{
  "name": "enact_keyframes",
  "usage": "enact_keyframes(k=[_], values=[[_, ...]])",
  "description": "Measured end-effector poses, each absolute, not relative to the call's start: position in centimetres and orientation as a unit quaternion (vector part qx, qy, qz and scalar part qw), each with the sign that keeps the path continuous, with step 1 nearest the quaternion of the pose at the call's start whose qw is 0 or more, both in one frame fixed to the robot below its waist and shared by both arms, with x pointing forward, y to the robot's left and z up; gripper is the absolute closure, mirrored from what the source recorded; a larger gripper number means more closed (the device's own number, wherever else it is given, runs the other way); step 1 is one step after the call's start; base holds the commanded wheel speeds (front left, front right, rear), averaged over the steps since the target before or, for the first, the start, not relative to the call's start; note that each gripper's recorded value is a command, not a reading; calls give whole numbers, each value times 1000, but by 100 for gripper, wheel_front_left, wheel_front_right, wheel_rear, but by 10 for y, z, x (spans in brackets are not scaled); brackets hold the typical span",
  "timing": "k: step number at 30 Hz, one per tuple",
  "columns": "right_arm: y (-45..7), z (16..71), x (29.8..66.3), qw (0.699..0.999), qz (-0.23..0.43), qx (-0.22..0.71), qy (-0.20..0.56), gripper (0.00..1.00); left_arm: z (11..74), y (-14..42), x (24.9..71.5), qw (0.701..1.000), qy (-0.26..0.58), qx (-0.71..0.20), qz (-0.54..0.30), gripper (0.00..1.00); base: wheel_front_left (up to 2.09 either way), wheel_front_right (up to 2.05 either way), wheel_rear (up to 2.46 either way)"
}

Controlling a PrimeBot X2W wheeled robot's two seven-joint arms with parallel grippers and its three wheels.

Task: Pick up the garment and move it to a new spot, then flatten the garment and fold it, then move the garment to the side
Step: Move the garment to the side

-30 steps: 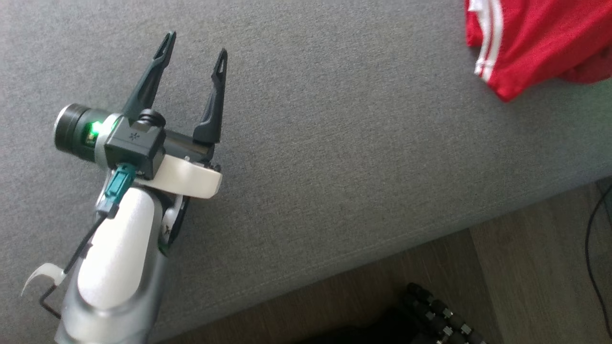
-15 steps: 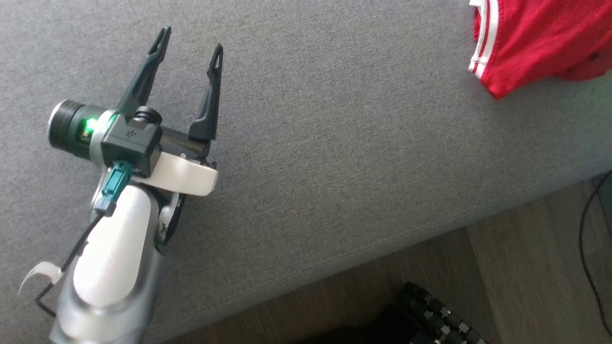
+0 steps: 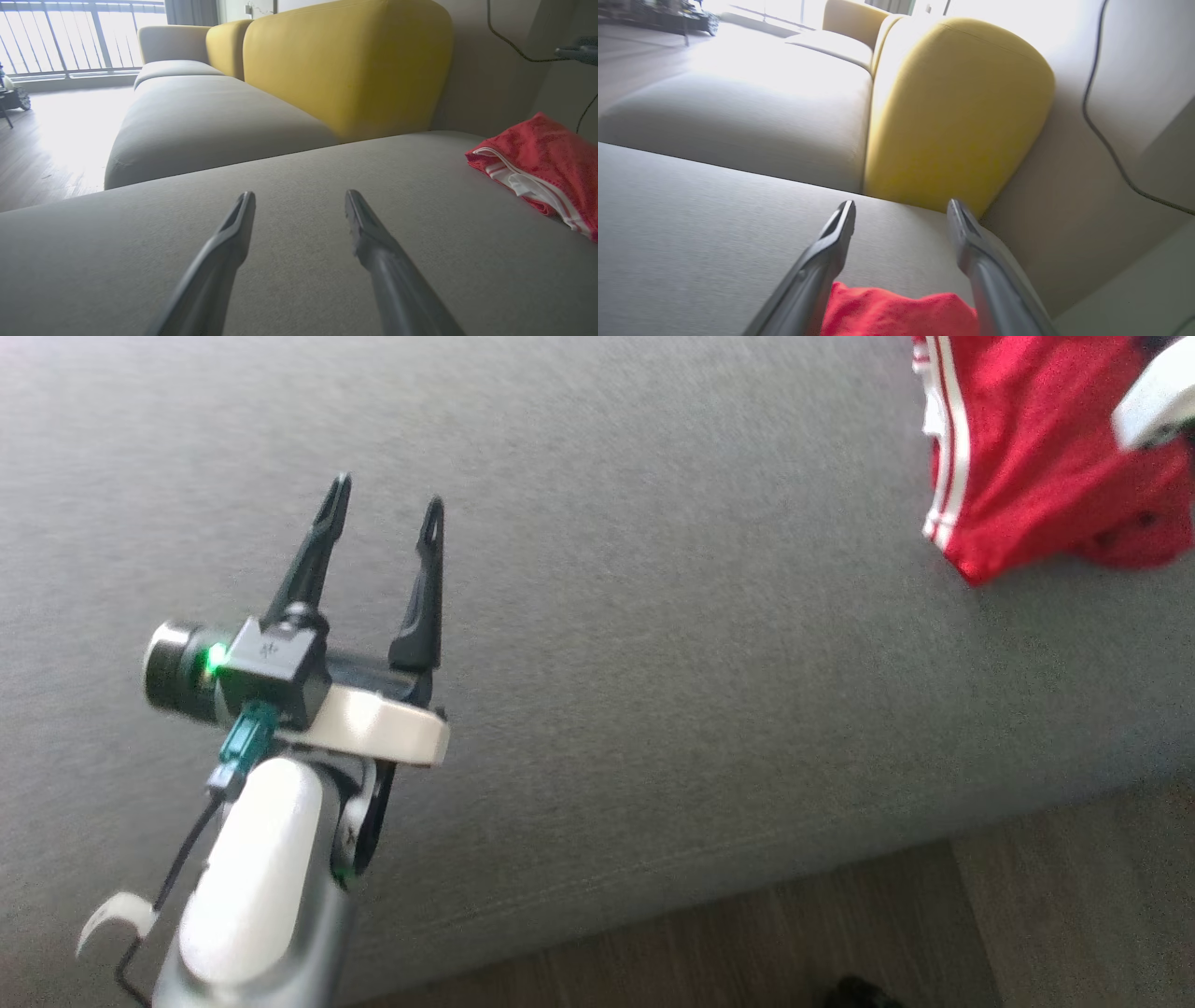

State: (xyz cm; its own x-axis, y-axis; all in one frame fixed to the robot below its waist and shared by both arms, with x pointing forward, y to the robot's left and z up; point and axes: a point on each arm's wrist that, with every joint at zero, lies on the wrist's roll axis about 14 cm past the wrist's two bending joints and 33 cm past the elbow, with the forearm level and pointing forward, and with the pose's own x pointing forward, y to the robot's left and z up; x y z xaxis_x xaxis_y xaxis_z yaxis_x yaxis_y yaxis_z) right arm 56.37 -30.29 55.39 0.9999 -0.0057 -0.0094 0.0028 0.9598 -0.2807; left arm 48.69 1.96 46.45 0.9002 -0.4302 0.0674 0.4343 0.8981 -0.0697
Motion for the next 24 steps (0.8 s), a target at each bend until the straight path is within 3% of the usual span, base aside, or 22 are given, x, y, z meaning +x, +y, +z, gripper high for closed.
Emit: enact_keyframes(k=[7,15,24], values=[[-223,547,543,994,78,-81,-10,0,488,82,457,990,-34,-32,-131,0,0,0,0],[-151,535,495,991,130,3,-25,0,501,146,402,998,-34,-30,-31,0,0,0,0],[-128,531,452,990,125,43,-41,0,514,174,359,998,-50,-28,14,0,0,0,0]])
